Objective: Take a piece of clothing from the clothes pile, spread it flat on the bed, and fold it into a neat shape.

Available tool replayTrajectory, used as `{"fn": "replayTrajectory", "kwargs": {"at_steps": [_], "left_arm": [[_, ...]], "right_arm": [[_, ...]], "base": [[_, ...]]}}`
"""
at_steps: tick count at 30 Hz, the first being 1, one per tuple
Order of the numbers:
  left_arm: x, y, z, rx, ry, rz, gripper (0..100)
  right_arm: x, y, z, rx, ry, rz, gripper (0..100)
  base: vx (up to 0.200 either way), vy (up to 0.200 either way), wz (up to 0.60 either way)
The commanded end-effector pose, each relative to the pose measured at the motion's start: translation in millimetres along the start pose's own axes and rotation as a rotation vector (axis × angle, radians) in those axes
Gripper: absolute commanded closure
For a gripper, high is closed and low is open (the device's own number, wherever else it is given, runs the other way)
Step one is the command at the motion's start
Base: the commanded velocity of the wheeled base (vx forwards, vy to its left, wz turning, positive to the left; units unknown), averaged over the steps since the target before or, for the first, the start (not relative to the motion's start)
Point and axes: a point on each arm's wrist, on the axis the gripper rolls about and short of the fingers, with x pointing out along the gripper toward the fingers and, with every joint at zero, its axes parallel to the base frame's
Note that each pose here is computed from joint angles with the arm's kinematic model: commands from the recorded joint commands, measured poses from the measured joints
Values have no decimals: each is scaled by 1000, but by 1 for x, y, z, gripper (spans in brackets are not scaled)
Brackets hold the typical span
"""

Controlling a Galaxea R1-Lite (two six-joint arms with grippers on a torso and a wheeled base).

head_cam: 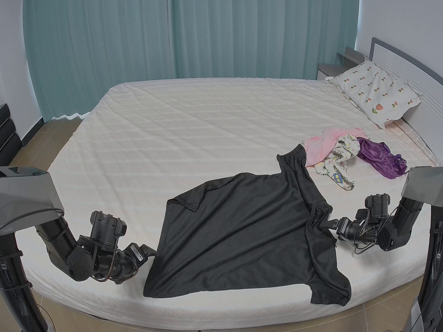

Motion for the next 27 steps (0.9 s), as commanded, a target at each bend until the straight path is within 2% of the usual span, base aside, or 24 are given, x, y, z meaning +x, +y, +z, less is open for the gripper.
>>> {"fn": "replayTrajectory", "kwargs": {"at_steps": [1, 5, 15, 27], "left_arm": [[1, 0, 3, -8, -6, 1, 0], [1, 0, 3, -8, -6, 1, 0], [3, 1, 3, -8, -3, 4, 0], [3, 1, 3, -8, -4, 7, 0]], "right_arm": [[5, 0, -3, -1, 14, -4, 100], [4, 0, -2, 2, 14, -9, 100], [-23, -20, 18, 66, -46, -63, 100], [-36, -39, 20, 112, -66, -113, 100]], "base": [[0, 0, 0], [0, 0, 0], [0, 0, 0], [0, 0, 0]]}}
